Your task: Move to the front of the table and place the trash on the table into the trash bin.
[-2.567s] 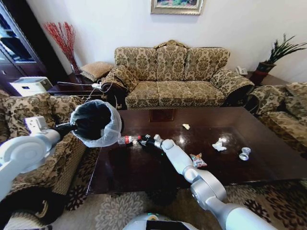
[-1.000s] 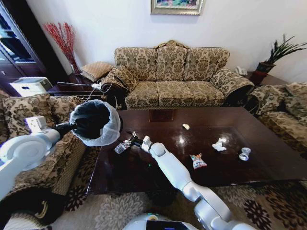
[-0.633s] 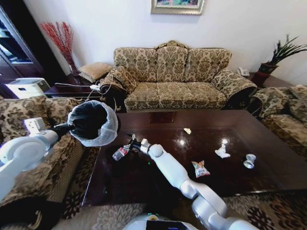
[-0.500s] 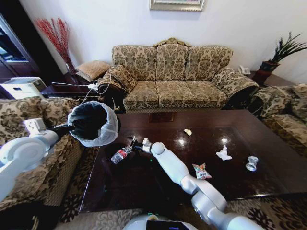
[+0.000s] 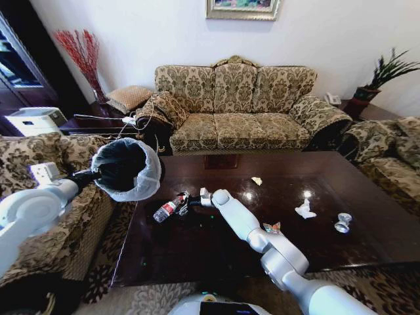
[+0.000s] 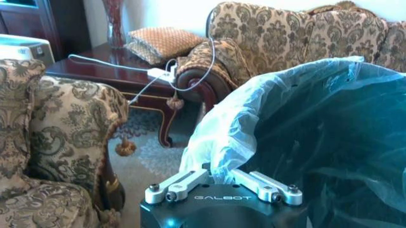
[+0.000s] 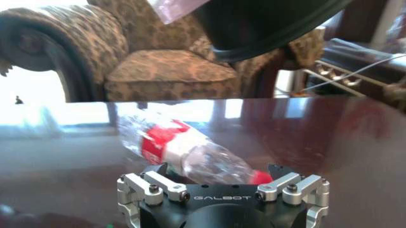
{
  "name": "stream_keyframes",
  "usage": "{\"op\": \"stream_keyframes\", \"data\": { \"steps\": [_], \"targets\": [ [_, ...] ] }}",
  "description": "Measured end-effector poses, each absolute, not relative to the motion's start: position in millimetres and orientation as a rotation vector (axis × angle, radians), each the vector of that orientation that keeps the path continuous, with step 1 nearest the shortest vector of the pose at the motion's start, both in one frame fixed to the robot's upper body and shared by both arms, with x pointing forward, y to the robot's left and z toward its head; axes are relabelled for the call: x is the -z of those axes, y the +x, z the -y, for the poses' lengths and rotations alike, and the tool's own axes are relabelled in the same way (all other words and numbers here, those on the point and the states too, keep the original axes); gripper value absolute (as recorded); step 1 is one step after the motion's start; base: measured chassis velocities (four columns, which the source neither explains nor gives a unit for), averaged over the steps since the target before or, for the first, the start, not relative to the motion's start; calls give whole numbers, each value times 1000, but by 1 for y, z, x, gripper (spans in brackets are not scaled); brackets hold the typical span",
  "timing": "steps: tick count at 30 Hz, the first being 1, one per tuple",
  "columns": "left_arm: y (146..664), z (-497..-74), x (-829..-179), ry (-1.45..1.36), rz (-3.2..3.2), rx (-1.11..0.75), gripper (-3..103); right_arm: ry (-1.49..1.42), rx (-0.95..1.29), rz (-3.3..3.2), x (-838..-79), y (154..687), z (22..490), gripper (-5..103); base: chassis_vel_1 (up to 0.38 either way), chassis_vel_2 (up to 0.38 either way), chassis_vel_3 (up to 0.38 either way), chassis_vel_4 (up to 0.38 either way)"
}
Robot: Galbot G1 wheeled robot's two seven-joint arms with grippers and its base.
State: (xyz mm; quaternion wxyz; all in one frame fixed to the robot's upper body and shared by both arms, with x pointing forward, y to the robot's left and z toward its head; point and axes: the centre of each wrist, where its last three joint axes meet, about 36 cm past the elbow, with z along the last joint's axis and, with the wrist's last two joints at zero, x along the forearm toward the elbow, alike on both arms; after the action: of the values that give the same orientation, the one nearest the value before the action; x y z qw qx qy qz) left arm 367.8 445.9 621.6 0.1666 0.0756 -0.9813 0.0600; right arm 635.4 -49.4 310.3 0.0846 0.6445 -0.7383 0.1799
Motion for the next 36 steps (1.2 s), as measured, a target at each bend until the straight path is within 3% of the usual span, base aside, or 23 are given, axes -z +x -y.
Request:
{"op": "stream_keyframes", "data": {
  "steps": [34, 36],
  "targets": [
    [364, -449, -621, 216, 2813, -195, 0, 1927, -700, 2159, -306, 642, 54, 103, 0, 0, 0, 0],
    [363, -448, -620, 217, 2816, -199, 0, 1936, -697, 2160, -304, 639, 51, 96, 0, 0, 0, 0]
  ]
}}
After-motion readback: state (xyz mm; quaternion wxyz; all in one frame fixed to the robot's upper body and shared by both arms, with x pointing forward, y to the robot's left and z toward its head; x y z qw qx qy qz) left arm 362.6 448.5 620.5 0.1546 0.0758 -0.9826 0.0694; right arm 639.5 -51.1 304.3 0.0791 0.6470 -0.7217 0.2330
